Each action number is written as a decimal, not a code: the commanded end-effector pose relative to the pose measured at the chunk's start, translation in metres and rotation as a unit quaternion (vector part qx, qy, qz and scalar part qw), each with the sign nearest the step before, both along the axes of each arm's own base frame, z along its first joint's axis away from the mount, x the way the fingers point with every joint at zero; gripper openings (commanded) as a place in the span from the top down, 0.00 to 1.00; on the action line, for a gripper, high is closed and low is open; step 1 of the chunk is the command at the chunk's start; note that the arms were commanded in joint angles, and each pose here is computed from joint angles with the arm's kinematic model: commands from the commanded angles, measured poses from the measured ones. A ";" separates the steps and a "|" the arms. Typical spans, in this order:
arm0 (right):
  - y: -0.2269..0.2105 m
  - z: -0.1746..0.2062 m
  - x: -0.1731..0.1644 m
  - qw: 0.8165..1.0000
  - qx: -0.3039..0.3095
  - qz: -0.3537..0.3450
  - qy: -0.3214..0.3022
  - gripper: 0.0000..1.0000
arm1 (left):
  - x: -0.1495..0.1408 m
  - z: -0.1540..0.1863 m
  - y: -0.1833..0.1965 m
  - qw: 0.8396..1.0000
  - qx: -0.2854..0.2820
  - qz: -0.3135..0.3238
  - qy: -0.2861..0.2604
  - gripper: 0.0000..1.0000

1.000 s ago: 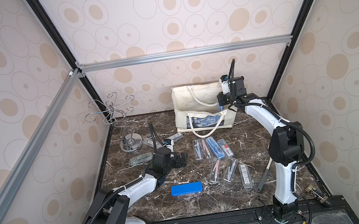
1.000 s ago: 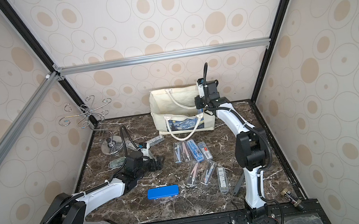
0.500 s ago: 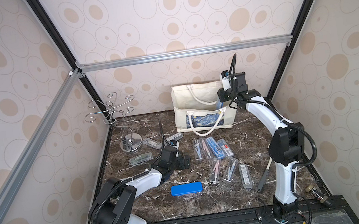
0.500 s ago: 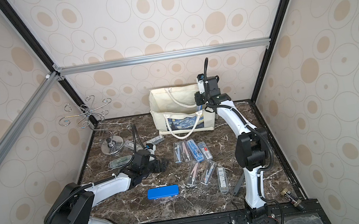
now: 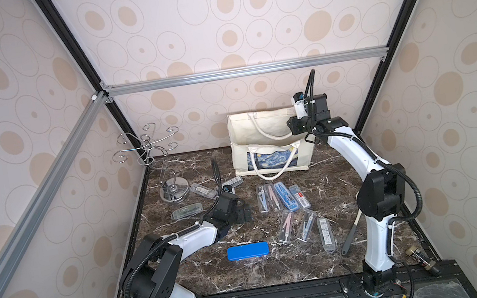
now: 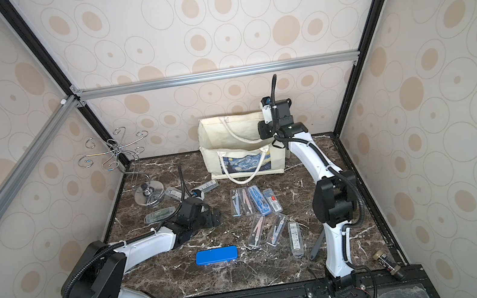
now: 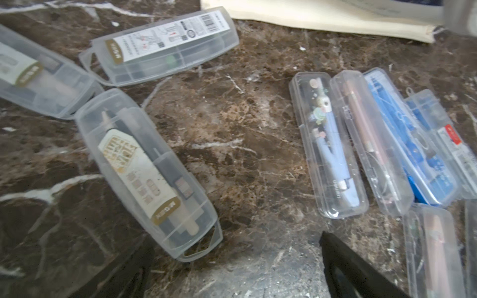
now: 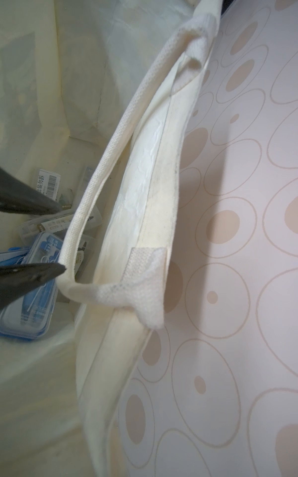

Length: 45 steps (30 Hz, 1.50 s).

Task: Put the compass set into the canvas bag
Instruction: Place the compass set in the canvas bag.

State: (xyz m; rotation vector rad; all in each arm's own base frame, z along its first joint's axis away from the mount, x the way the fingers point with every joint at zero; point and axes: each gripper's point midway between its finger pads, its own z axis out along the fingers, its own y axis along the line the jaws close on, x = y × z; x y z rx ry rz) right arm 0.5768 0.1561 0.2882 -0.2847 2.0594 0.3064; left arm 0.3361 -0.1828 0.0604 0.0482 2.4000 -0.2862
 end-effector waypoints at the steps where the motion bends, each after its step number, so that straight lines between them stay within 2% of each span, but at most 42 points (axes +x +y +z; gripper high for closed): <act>1: 0.008 0.054 -0.023 0.998 0.037 0.031 -0.034 0.64 | 0.009 0.014 0.023 0.998 0.016 0.063 -0.005 0.00; 5: 0.012 0.079 -0.045 0.996 0.055 0.053 -0.050 0.60 | 0.013 0.020 0.058 0.993 0.027 0.116 0.002 0.00; 10: 0.015 0.101 -0.073 0.993 0.069 0.078 -0.058 0.55 | 0.017 0.021 0.107 0.981 0.009 0.194 0.015 0.00; 15: 0.016 0.109 -0.102 0.989 0.092 0.093 -0.064 0.52 | 0.022 0.018 0.151 0.964 0.010 0.265 0.035 0.00; 21: 0.016 0.107 -0.141 0.982 0.130 0.111 -0.077 0.51 | 0.027 0.008 0.192 0.938 0.038 0.337 0.063 0.00; 29: 0.005 0.099 -0.182 0.981 0.136 0.104 -0.092 0.50 | 0.036 -0.015 0.211 0.913 0.035 0.395 0.095 0.00; 38: 0.000 0.092 -0.199 0.981 0.130 0.104 -0.096 0.50 | 0.050 -0.005 0.215 0.890 -0.026 0.454 0.038 0.00; 41: 0.001 0.088 -0.201 0.981 0.133 0.107 -0.092 0.49 | 0.049 -0.003 0.220 0.883 -0.024 0.468 0.032 0.00; 45: 0.002 0.084 -0.203 0.980 0.142 0.109 -0.092 0.49 | 0.047 -0.011 0.225 0.874 0.000 0.483 0.056 0.00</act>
